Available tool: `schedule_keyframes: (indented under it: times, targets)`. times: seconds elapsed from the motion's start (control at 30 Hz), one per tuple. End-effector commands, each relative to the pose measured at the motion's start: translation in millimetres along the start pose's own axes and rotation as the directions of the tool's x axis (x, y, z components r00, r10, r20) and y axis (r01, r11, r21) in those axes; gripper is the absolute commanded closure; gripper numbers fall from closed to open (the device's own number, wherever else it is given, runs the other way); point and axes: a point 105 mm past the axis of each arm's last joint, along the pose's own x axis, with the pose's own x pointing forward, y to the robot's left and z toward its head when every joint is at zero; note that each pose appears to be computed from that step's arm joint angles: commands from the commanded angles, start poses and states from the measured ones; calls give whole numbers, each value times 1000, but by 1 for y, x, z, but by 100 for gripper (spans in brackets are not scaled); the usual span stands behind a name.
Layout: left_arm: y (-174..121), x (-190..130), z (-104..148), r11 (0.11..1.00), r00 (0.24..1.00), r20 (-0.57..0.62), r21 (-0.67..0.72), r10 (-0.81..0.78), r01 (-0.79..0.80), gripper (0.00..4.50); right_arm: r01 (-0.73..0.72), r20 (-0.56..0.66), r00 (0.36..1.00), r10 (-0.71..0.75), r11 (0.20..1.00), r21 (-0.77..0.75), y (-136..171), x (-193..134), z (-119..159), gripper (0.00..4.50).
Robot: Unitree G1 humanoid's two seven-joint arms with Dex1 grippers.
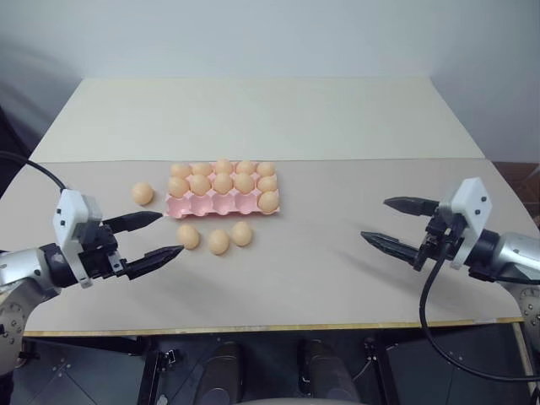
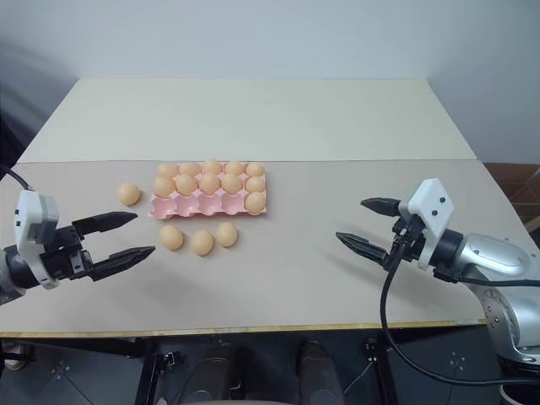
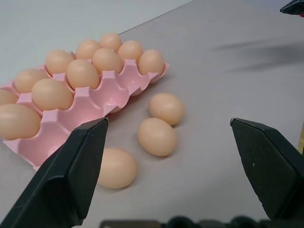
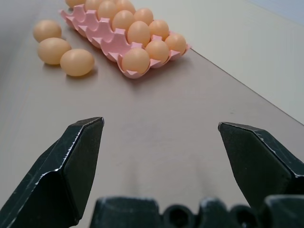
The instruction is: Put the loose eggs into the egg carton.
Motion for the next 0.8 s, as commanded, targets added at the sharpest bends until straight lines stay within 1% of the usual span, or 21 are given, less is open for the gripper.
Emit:
schedule_keyframes:
  times: [0.03, 0.2, 0.33, 0.47, 0.57, 0.67, 0.73, 0.8]
  targets:
    - [5, -2, 11, 1000, 999, 27, 12, 21, -21, 2, -13, 42, 999, 16, 998, -64, 2, -8, 17, 0]
    - [7, -1, 10, 999, 999, 15, 37, 34, -35, 2, -18, 41, 999, 21, 998, -64, 2, -9, 16, 0]
    - [3, 0, 8, 998, 1000, -7, 54, 10, -9, 2, -19, 42, 999, 21, 998, -63, 2, -9, 16, 0]
    - [0, 3, 8, 998, 999, -19, 55, -41, 42, 2, 11, 30, 1000, -8, 996, -87, -2, -6, 15, 0]
    - [-4, 6, 7, 992, 993, -57, 76, -99, 103, 2, 9, 16, 1000, -7, 995, -99, -3, -5, 15, 0]
    - [-8, 15, 8, 983, 986, -54, 87, -157, 161, 2, -6, 21, 1000, 8, 995, -103, -1, -6, 19, 0]
    - [-6, 27, 10, 983, 987, -40, 91, -158, 161, 2, -10, 25, 1000, 12, 994, -108, 1, -6, 22, 0]
    - [-7, 45, 9, 975, 981, -52, 115, -186, 190, 2, -10, 33, 999, 13, 994, -108, 5, -7, 24, 0]
